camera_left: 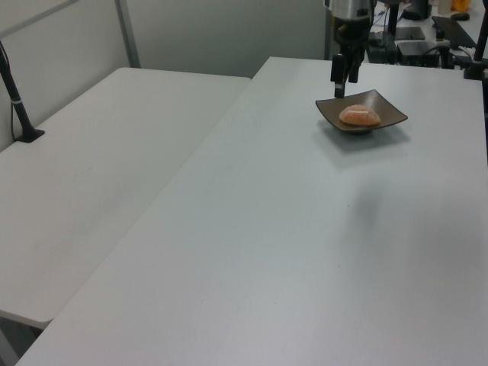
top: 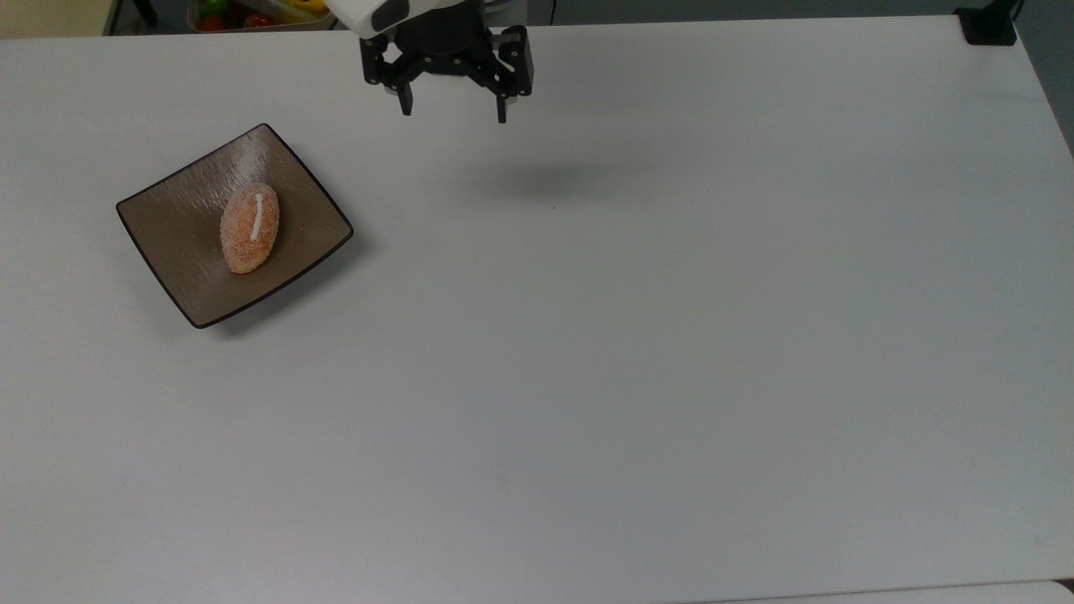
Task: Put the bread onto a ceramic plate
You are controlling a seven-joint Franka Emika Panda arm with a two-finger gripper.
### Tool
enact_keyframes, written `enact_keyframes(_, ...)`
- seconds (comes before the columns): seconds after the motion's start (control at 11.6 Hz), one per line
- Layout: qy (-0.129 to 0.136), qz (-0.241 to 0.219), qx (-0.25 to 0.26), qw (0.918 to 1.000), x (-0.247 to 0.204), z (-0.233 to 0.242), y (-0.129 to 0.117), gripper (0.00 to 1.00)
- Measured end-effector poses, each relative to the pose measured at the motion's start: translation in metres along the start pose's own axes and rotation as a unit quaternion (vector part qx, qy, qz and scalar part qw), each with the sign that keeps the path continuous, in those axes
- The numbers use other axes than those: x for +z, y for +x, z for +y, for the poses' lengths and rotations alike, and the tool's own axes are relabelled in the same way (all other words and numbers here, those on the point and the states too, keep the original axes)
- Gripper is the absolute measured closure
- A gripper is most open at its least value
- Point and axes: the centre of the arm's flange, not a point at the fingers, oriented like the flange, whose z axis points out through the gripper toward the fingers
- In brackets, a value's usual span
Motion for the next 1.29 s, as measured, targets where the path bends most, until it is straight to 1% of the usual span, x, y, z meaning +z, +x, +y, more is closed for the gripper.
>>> enact_keyframes(0.34,0.002,0.005,-0.008,1.0000,-0.009,-0.008,-0.008,0.00)
enact_keyframes(0.78,0.004,0.005,-0.008,0.9999,-0.019,-0.005,-0.026,0.00)
enact_keyframes(1.29,0.003,0.002,-0.006,1.0000,-0.016,-0.004,-0.029,0.00)
